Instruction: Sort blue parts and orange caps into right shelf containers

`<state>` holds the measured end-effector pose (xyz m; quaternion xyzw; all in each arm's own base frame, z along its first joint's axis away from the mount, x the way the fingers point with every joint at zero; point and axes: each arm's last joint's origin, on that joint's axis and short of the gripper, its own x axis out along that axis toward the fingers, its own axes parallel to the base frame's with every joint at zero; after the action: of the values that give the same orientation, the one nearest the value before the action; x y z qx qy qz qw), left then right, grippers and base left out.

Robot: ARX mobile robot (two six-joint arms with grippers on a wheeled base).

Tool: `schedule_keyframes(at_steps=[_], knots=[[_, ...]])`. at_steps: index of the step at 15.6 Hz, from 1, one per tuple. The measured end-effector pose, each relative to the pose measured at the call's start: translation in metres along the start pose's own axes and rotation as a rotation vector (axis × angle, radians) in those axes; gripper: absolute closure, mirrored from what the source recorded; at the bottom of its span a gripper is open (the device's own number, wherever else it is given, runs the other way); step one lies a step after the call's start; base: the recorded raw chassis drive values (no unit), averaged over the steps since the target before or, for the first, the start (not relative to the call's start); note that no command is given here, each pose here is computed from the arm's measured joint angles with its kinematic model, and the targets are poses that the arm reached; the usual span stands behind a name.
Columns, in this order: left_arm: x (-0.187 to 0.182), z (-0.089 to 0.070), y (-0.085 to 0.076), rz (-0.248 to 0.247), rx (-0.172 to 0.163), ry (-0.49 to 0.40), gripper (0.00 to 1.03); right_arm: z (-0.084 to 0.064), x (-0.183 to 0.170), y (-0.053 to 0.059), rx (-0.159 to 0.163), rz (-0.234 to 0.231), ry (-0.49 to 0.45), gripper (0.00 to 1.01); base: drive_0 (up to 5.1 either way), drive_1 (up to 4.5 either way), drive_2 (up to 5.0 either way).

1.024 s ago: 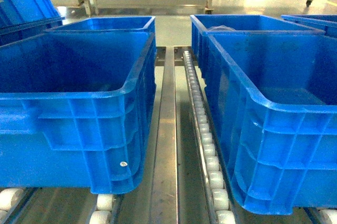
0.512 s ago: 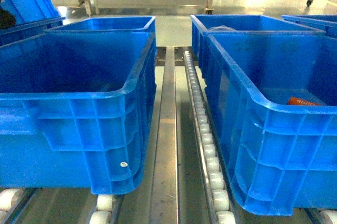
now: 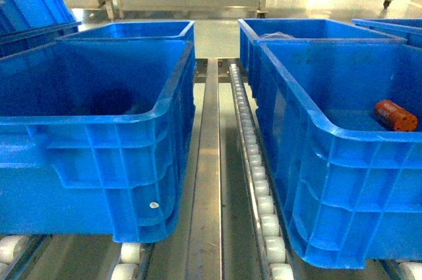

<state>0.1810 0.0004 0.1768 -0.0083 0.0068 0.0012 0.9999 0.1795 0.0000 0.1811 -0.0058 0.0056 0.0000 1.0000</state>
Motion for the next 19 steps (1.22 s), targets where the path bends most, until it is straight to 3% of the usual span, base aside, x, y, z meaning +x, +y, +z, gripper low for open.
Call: schedule_keyframes(at_steps=[3,5,7,19], knots=[[-0.019,-0.008,0.000,-0.001,0.000,-0.035,1.01,-0.006,-0.019,0.000,0.000,0.000,0.000,0.99,0.0,0.00,0.0],[-0.029,-0.020,0.000,0.001,0.000,0.032,1.01,-0.011,-0.028,0.000,0.000,-0.001,-0.033,0.99,0.0,0.00,0.0],[-0.038,-0.013,0.000,0.000,0.000,-0.008,1.01,-0.019,-0.036,0.000,0.001,0.000,0.014,0.99,0.0,0.00,0.0],[-0.067,-0.007,0.000,0.000,0.000,-0.025,1.01,-0.011,-0.065,0.000,0.001,0.000,-0.026,0.99,0.0,0.00,0.0]])
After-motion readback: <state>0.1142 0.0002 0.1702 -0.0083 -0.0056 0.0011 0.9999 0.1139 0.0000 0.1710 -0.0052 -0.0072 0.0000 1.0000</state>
